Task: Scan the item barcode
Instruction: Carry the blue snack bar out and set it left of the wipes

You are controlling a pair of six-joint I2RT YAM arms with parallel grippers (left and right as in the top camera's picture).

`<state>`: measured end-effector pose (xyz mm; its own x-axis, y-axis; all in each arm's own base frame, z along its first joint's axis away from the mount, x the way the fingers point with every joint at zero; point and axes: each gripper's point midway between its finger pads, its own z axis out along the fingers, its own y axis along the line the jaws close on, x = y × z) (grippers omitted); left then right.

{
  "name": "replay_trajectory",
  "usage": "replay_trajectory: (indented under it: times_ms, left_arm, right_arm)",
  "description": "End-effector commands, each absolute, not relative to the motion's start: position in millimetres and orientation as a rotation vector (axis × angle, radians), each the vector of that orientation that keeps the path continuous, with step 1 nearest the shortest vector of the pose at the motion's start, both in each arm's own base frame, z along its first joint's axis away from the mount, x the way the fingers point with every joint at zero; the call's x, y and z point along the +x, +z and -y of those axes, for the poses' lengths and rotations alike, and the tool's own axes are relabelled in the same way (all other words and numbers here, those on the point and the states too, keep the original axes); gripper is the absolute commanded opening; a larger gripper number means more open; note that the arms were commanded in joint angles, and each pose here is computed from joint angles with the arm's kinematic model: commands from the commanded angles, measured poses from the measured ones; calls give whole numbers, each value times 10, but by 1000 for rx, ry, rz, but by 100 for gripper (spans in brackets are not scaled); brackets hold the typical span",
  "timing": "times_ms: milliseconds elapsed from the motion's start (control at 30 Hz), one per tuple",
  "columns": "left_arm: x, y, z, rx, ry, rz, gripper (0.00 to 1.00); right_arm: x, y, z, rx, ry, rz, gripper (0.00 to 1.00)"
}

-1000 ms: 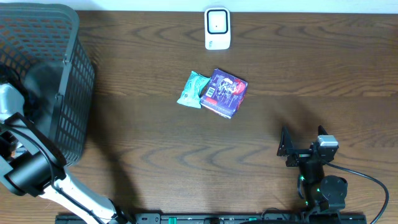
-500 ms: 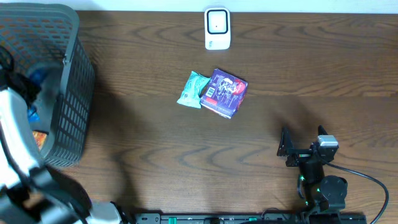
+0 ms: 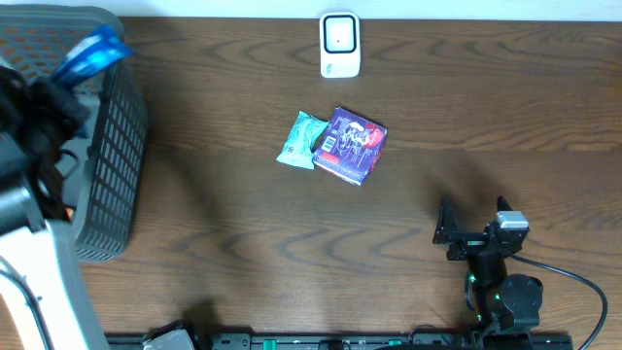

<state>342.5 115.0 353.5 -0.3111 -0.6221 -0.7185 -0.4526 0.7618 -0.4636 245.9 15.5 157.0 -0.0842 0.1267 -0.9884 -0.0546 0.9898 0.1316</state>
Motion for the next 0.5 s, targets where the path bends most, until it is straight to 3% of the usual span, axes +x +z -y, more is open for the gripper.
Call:
replay_trajectory:
  times_ms: [0,233,400,467]
  left_arm:
    - [3413,3802,-622,-781,-443,-1909,7]
    - [3586,3599,217,-708,-594,-2040,7]
    - [3892,3032,568,-778,-487,-2178,7]
    - [4091,2568,670,-860,-347,-2244,7]
  right_arm:
    - [2458,1566,-149,49,142,-1647,99]
    - [2458,1566,-149,49,142,-1647,99]
    - [2457,1565,-149,49,142,-1647,99]
    - [2458,1566,-149,49,142,-1647,99]
